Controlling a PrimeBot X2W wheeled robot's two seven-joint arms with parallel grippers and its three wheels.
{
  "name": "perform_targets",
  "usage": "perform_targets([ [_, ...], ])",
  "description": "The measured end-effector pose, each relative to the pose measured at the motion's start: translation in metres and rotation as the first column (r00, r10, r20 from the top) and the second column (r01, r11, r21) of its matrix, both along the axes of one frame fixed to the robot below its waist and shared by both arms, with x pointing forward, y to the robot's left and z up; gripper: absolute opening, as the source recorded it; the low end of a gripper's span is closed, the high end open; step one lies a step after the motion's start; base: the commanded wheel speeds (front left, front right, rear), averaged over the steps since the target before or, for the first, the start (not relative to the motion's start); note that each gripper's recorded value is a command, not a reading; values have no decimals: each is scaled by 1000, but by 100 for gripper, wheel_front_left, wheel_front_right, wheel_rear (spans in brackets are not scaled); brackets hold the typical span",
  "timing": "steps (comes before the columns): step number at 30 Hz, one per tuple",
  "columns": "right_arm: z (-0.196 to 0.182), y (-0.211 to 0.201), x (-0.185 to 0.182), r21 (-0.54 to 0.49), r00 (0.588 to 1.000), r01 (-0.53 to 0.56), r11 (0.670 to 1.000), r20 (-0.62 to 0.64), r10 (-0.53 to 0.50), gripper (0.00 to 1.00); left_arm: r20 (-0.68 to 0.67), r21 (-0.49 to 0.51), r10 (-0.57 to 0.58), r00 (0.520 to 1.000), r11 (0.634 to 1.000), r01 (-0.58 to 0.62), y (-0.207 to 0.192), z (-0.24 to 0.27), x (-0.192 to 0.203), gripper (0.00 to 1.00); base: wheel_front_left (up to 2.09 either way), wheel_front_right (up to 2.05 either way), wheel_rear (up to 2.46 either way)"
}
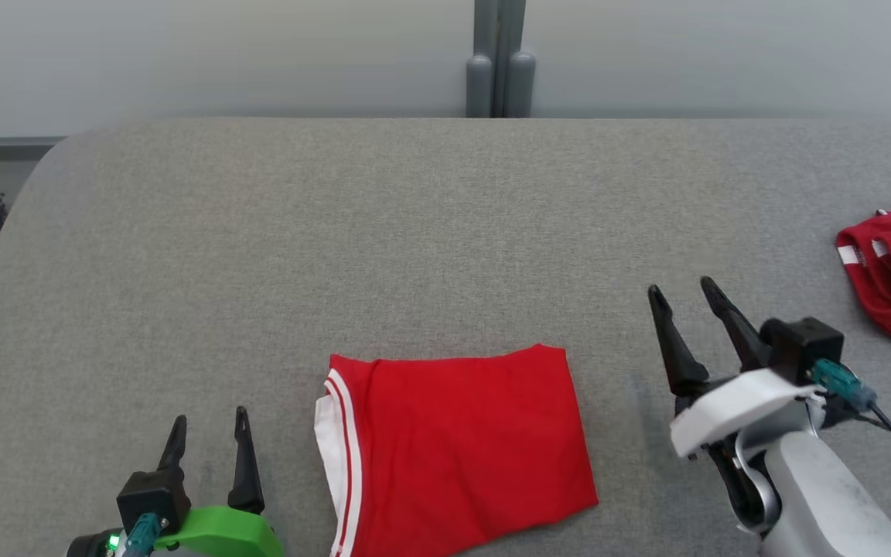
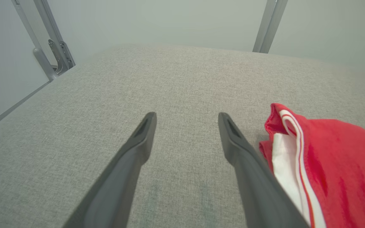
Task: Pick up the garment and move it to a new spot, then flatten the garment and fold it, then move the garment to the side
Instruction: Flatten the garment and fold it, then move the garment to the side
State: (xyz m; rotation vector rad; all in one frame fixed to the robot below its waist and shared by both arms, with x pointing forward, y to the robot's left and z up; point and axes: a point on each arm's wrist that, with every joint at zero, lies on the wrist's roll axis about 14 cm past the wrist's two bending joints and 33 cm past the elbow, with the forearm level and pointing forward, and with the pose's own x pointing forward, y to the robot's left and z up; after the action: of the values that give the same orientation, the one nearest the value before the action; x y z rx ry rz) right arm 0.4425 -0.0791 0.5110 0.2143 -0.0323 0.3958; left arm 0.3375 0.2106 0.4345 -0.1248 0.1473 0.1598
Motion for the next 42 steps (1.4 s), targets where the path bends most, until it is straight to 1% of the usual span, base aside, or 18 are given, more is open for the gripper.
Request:
perform_targets([
  [1,-4,-11,-4,-19,1000,28,999,-2,-28,100,5,5,-2,1000,1000,2,0,2,1,100,0,0,0],
  [3,-8,-30,-12,-24,996,91,996,-6,-91,100,15,12,-10,1000,1000,10,-2,5,3,100,0,0,0],
  [8,-10,-62,-32,-55,982,189,980,6,-189,100,35,24,-35,999,999,34,-8,11,9,100,0,0,0],
  [13,-3,-75,-45,-116,975,220,969,54,-215,100,53,38,-70,996,997,68,-16,16,15,100,0,0,0],
  [17,2,-81,-53,-108,967,250,962,71,-244,100,64,42,-84,994,996,82,-18,20,17,100,0,0,0],
  [28,-3,-73,-63,-87,969,244,966,50,-240,100,52,56,-94,994,994,91,-17,16,9,100,0,0,0],
  [42,-3,-69,-66,-69,971,236,969,43,-233,100,49,57,-98,994,994,95,-16,15,3,100,0,0,0],
])
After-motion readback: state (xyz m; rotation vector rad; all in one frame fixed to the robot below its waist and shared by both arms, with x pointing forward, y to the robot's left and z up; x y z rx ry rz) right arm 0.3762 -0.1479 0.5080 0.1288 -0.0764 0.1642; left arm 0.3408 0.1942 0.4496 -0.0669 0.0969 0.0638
